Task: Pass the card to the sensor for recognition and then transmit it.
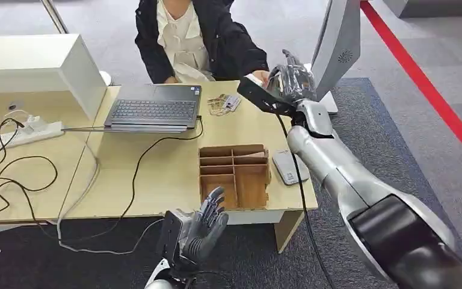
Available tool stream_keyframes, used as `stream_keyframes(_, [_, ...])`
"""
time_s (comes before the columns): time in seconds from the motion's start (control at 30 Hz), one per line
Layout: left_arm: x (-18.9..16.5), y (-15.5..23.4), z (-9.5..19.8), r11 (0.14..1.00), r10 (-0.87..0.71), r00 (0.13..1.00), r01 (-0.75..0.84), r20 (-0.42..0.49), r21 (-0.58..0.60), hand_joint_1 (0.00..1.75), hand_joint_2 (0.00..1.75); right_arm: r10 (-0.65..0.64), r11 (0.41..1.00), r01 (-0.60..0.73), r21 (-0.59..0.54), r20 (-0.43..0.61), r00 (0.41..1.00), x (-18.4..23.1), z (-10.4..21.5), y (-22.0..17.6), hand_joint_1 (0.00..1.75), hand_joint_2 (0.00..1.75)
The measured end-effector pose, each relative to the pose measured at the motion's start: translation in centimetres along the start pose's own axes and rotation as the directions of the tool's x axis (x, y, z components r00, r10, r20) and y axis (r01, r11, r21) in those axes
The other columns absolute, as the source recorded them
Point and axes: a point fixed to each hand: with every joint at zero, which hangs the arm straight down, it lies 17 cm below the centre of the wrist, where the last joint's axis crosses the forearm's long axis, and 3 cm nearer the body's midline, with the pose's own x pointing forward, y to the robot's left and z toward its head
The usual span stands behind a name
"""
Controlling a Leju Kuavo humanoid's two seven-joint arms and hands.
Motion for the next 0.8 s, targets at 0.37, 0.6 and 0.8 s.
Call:
stream_keyframes(0.37, [-0.1, 0.1, 0.0, 1.0, -0.002, 1.0, 0.002, -0.008, 0.007, 0.0, 0.0, -0.024, 1.0, 0.024, -0.001, 0.001, 1.0, 0.0, 0.3, 0.7, 0.0, 1.75])
stream_keyframes(0.6, [-0.1, 1.0, -0.1, 0.998, -0.016, 1.0, 0.016, -0.004, 0.053, 0.0, 0.0, -0.203, 0.964, 0.216, -0.157, 0.095, 0.975, 2.0, 0.4, -2.6, 0.0, 1.75])
stream_keyframes(0.8, [0.1, 2.9, 0.1, 0.99, -0.033, 0.999, 0.032, 0.007, 0.14, 0.0, 0.0, -0.338, 0.9, 0.365, -0.239, 0.147, 0.93, 2.9, 3.4, -3.3, 0.0, 1.75])
